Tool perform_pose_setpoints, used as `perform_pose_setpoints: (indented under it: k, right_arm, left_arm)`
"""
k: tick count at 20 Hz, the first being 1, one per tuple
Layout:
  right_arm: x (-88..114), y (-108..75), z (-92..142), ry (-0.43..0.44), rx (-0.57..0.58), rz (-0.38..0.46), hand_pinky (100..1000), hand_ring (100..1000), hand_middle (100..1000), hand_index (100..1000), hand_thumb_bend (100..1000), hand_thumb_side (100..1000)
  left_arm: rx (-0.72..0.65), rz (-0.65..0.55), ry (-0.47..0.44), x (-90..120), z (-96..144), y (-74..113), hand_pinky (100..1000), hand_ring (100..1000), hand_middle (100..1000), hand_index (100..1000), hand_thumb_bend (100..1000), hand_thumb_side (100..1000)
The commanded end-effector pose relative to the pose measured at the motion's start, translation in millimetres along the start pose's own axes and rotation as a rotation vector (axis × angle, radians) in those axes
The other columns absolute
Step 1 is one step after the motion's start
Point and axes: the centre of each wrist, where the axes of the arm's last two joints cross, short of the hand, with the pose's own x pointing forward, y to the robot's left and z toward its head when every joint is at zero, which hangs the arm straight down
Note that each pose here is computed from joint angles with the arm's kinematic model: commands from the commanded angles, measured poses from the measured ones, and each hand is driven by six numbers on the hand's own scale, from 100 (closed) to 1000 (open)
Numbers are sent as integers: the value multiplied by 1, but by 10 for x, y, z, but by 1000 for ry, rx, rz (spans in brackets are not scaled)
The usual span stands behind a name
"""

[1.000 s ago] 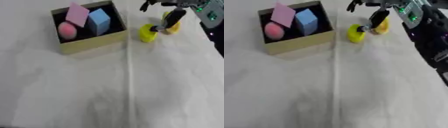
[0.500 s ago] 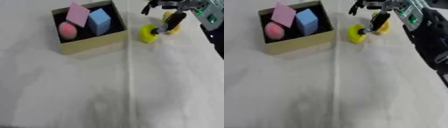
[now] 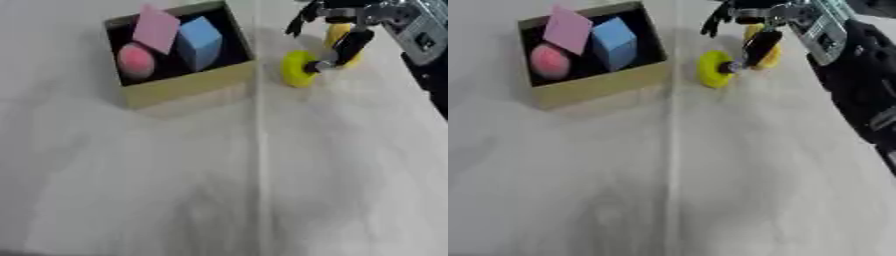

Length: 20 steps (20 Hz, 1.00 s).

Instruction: Pick up objects on the table and place them in the box.

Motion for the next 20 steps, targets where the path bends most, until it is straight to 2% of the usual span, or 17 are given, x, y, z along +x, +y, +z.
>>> perform_pose_setpoints:
  k: [1, 4, 9, 10, 11, 12, 20]
  right_arm:
    - [-52, -26, 43, -46, 114, 71, 872, 899, 677, 813, 379, 290]
    - [-73, 19, 23, -45, 119, 60, 869, 870, 654, 789, 351, 283]
    - [-78, 29, 12, -51, 89, 36, 862, 842, 619, 754, 226, 244]
    - [-80, 33, 11, -52, 84, 27, 860, 836, 618, 752, 157, 207]
    - [-84, 38, 9, -52, 81, 17, 860, 835, 621, 754, 132, 183]
    - [-90, 44, 10, -49, 81, 6, 860, 834, 630, 759, 104, 114]
    - [-119, 48, -4, -23, 87, -52, 860, 825, 631, 758, 100, 100]
  left_arm:
    - [-5, 0, -40, 67, -81, 11, 713, 722, 664, 808, 525, 510]
    - [-5, 1, -42, 68, -84, 10, 713, 722, 664, 808, 525, 511]
    - [-7, 1, -42, 68, -85, 8, 712, 723, 664, 807, 525, 511]
    - [-8, 1, -42, 69, -85, 7, 713, 723, 665, 807, 525, 511]
    - [-9, 2, -43, 69, -86, 7, 713, 723, 665, 807, 525, 511]
    - [-9, 2, -44, 70, -88, 6, 713, 723, 665, 807, 526, 510]
    - [-12, 5, -48, 72, -93, 2, 713, 723, 665, 806, 530, 512]
